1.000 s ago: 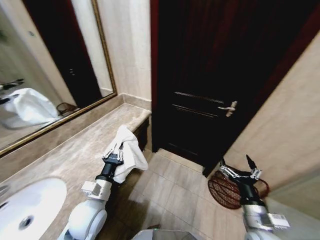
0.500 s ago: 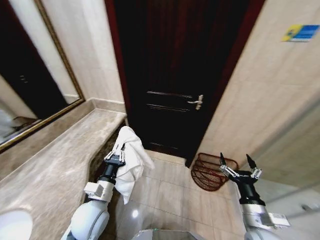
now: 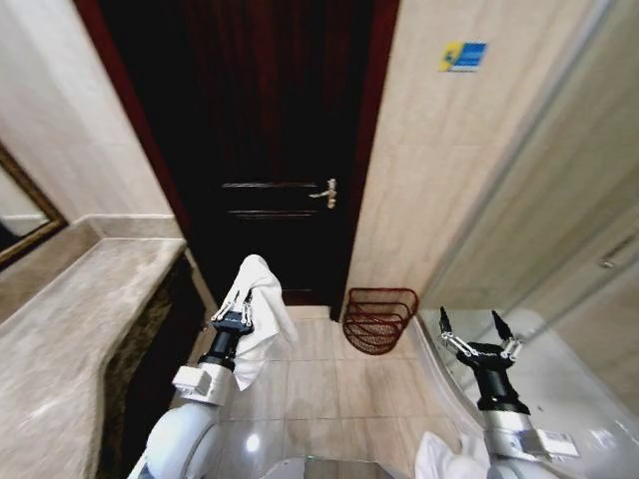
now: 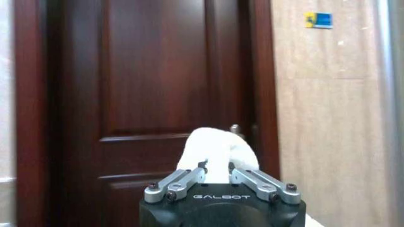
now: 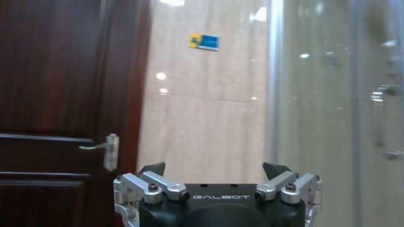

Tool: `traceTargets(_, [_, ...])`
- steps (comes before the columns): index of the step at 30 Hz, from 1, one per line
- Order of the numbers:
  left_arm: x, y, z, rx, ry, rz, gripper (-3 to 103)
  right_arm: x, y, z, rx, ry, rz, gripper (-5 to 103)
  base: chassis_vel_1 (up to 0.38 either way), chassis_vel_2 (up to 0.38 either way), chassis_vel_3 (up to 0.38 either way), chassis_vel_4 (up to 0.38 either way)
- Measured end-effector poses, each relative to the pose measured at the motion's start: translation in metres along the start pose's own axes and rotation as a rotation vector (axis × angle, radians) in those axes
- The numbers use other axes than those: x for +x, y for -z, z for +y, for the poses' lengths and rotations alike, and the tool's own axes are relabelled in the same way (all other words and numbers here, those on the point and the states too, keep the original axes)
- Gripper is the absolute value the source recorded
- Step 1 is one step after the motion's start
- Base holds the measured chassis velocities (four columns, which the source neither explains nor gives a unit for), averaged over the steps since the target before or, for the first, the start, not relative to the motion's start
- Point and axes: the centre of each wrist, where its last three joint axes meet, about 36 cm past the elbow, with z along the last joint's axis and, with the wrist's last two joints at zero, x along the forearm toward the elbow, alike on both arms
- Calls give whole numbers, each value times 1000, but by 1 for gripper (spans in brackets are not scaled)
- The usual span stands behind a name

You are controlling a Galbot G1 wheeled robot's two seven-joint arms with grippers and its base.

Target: Discard the used towel into the hamper.

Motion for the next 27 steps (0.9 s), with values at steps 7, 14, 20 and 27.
traceTargets(7, [-2,0,-6,21,0,-3,6,1,4,-2,3,-8,-9,100,-124,-117,-133,-124])
traceTargets(14, [0,0,-9,24,2,-3,6,-1,9,-1,5,-6,-21,100,-63,-75,-70,-63])
traceTargets(20, [0,0,-9,23,6,-10,6,-1,10,-1,6,-4,-23,100,0,0,0,0])
traceTargets(27, [0,-3,-8,20,10,-13,6,-1,10,0,8,-3,-23,100,0,0,0,0])
